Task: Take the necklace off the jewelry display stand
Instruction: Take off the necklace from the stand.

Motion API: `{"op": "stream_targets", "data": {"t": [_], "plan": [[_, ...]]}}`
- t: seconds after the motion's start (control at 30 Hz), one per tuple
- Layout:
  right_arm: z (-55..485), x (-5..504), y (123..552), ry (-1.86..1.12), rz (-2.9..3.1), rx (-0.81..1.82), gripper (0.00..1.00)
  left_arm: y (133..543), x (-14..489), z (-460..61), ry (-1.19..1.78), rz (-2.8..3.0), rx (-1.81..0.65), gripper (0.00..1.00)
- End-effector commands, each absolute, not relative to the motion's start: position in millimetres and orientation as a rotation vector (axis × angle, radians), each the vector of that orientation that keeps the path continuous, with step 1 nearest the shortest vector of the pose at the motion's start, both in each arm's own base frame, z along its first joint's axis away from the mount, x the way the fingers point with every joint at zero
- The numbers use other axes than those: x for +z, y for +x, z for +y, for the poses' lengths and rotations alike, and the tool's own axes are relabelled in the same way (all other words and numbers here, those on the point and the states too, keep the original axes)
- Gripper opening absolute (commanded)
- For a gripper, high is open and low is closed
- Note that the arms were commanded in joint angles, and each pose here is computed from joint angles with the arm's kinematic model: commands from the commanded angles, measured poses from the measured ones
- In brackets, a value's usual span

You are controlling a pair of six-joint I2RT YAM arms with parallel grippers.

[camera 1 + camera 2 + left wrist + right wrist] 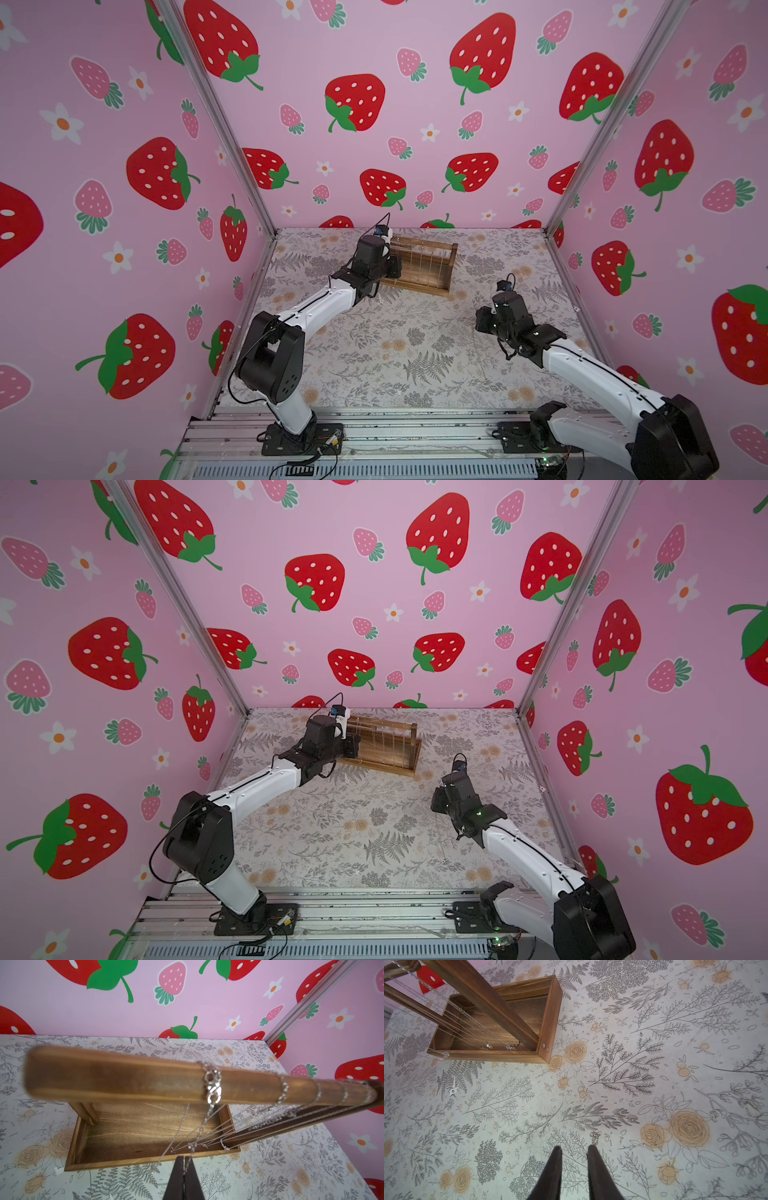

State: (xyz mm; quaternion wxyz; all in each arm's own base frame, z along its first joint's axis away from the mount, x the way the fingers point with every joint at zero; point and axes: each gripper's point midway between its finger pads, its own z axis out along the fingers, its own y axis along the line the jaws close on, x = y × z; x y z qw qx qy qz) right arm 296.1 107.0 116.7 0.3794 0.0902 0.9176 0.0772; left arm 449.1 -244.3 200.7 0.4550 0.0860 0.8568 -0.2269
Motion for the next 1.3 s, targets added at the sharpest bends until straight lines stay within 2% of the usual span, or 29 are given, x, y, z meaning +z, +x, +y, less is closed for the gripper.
{"op": "stream_targets", "data": {"t": [0.0, 0.63, 0.87, 0.93, 1.03, 1.13, 1.27], "plan": [[108, 118, 300, 0.234, 2.336, 0.204, 0.24, 450, 201, -247, 0.209, 2.096, -0.588, 0.0], [108, 117, 300, 0.238, 2.334, 0.207, 0.24, 444, 164, -246, 0.187, 2.157, -0.586, 0.0], [109, 118, 300, 0.236, 2.333, 0.211, 0.24, 444, 166, -246, 0.191, 2.15, -0.589, 0.0], [108, 118, 300, 0.236, 2.332, 0.208, 0.24, 444, 169, -246, 0.195, 2.145, -0.59, 0.16], [109, 118, 300, 0.235, 2.334, 0.21, 0.24, 445, 176, -246, 0.204, 2.127, -0.583, 0.29], [109, 117, 300, 0.234, 2.335, 0.213, 0.24, 448, 187, -245, 0.215, 2.099, -0.57, 0.35], [111, 116, 301, 0.229, 2.342, 0.221, 0.24, 455, 203, -246, 0.253, 2.053, -0.579, 0.34]]}}
